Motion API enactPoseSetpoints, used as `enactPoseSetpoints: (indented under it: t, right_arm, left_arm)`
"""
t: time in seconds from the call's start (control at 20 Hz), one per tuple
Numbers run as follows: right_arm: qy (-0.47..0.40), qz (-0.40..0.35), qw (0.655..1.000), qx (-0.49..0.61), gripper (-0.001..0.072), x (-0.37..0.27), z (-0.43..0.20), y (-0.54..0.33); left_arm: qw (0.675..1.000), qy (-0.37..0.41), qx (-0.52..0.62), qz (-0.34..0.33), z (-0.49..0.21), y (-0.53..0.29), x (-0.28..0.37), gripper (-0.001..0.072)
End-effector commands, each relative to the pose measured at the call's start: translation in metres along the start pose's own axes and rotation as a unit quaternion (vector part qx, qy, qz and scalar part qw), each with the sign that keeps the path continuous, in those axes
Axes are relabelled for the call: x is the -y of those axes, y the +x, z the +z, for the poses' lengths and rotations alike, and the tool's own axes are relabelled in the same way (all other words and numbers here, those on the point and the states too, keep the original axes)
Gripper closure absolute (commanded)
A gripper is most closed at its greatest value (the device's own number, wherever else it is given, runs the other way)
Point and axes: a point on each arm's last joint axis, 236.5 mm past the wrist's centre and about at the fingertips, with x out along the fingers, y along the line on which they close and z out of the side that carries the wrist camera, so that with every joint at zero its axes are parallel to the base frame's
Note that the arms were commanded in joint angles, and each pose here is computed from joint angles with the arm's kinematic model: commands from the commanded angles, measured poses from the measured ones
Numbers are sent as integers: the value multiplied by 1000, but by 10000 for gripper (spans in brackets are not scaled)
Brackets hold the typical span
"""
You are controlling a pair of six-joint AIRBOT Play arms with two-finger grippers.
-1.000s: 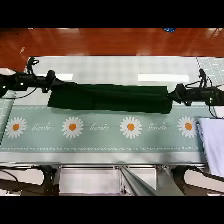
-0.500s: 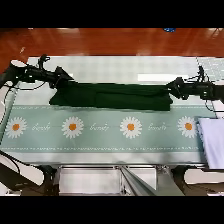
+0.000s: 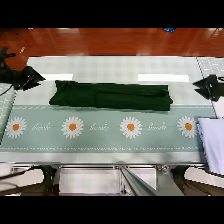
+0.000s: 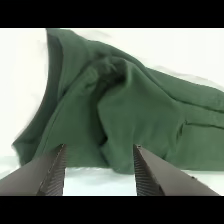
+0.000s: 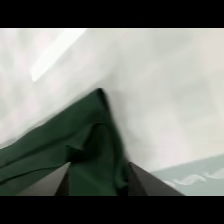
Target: Fold the shirts.
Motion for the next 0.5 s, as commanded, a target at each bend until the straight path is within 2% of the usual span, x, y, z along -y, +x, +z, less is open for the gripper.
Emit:
enactPoseSetpoints:
  t: [0.0, 0.2, 0.45]
  right_arm:
    - [48, -24, 999, -1, 300, 33, -21, 13]
    - [72, -9, 994, -80, 299, 41, -52, 59]
    - [71, 18, 986, -151, 299, 20, -77, 108]
  left_arm:
    - [994, 75, 72, 13, -40, -15, 27, 200]
    - [994, 105, 38, -6, -88, 5, 51, 200]
    - [993, 111, 40, -17, -90, 15, 65, 200]
